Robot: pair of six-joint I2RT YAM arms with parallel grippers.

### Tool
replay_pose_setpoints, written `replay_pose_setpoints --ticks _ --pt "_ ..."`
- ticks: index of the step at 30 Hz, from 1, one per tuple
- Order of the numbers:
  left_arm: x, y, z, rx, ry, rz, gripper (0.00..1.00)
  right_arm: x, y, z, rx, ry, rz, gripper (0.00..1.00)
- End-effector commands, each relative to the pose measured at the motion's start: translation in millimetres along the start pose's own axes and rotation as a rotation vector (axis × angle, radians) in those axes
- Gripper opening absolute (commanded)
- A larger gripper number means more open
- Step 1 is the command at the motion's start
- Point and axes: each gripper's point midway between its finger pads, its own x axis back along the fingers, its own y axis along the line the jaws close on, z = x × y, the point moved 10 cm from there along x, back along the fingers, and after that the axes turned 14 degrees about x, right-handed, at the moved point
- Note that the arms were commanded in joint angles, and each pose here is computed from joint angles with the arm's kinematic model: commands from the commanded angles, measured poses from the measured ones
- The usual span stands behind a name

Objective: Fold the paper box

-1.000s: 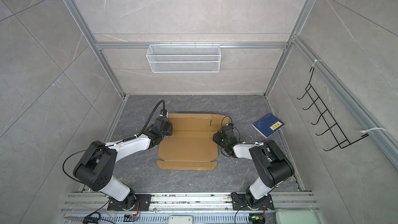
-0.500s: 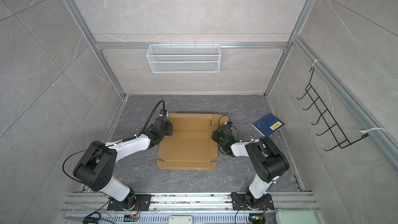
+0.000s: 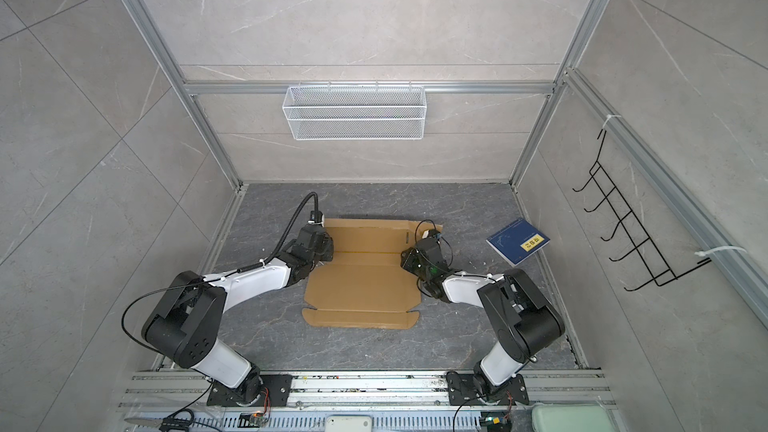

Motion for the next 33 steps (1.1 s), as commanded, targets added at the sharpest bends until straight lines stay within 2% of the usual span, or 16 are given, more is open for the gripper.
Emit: replay_pose_setpoints --ticks 1,9,15,21,24,30,33 --pt "-4.2 -1.8 2.1 0.0 0.024 0.006 0.06 -9.7 8.8 6.2 0.02 0.037 -0.006 0.42" --pt "-3.6 -0.7 3.7 0.001 0.026 0.003 0.05 -16.5 12.3 17.0 0.02 0.066 -0.006 0.41" --pt "-1.7 0.0 0.9 -0.007 0.015 0.0 0.05 2.7 14.9 0.8 0.098 0.041 -0.027 0.46" --pt "-0.7 4.3 -2.7 -0.011 0.019 0.014 0.05 34.3 -15.9 -21.0 0.115 0.068 -0.073 0.53" --pt "-3.1 11.1 -4.8 0.002 0.047 0.033 0.06 59.0 -28.3 -28.5 0.169 0.082 -0.049 0.53" --pt "-4.3 18.5 -11.2 0.001 0.064 0.037 0.06 116.0 -36.5 -54.7 0.339 0.047 0.089 0.56" --pt "-4.5 17.7 -13.1 -0.017 0.059 0.039 0.06 123.4 -33.6 -71.4 0.462 0.1 0.14 0.6"
